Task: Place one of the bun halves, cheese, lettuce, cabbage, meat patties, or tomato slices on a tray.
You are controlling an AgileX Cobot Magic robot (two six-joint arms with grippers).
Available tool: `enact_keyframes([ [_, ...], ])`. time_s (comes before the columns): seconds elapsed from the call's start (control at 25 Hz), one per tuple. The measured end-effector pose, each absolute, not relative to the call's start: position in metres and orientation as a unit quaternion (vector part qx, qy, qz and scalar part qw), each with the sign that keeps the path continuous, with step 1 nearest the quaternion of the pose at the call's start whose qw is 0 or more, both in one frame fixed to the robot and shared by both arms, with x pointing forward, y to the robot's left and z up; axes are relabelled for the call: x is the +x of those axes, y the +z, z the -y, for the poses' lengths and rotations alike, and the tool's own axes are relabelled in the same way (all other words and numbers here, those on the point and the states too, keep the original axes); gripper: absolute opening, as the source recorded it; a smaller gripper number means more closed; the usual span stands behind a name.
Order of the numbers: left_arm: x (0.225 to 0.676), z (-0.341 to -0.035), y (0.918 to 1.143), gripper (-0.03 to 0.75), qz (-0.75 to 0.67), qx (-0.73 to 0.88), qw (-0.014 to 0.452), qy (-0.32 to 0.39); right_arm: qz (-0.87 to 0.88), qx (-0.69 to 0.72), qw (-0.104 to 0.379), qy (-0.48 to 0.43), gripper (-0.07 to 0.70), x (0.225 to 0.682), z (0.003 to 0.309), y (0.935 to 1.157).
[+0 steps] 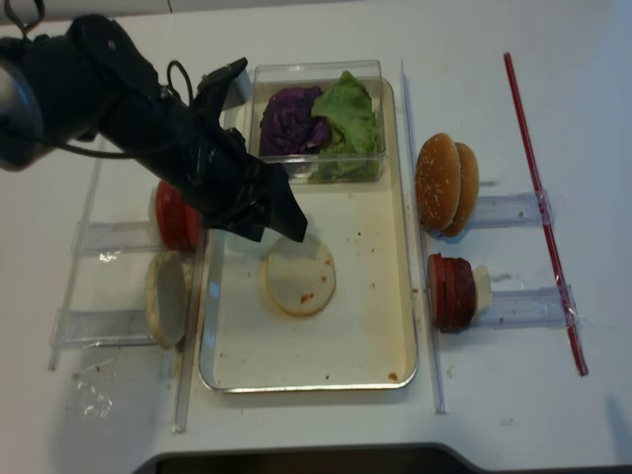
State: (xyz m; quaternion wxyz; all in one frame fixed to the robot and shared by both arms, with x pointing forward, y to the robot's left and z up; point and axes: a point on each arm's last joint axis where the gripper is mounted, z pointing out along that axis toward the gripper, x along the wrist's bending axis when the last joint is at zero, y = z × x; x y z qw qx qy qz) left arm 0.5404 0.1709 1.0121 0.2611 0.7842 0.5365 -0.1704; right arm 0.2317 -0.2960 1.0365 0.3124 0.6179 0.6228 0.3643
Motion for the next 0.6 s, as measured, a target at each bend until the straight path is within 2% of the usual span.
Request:
enact_keyframes([
  [0.36,0.536,-0.186,1.043,0.513,-0.546,0.802,0.218,-0.102,-0.623,0.618,0.312,0.364,0.687,0.232,0.296,1.036],
  [0.6,0.525,-0.203,1.054,0.513,-0.562,0.811,0.153,-0.052,-0.623,0.617,0.313,0.364,0.687,0.232,0.296,1.036],
])
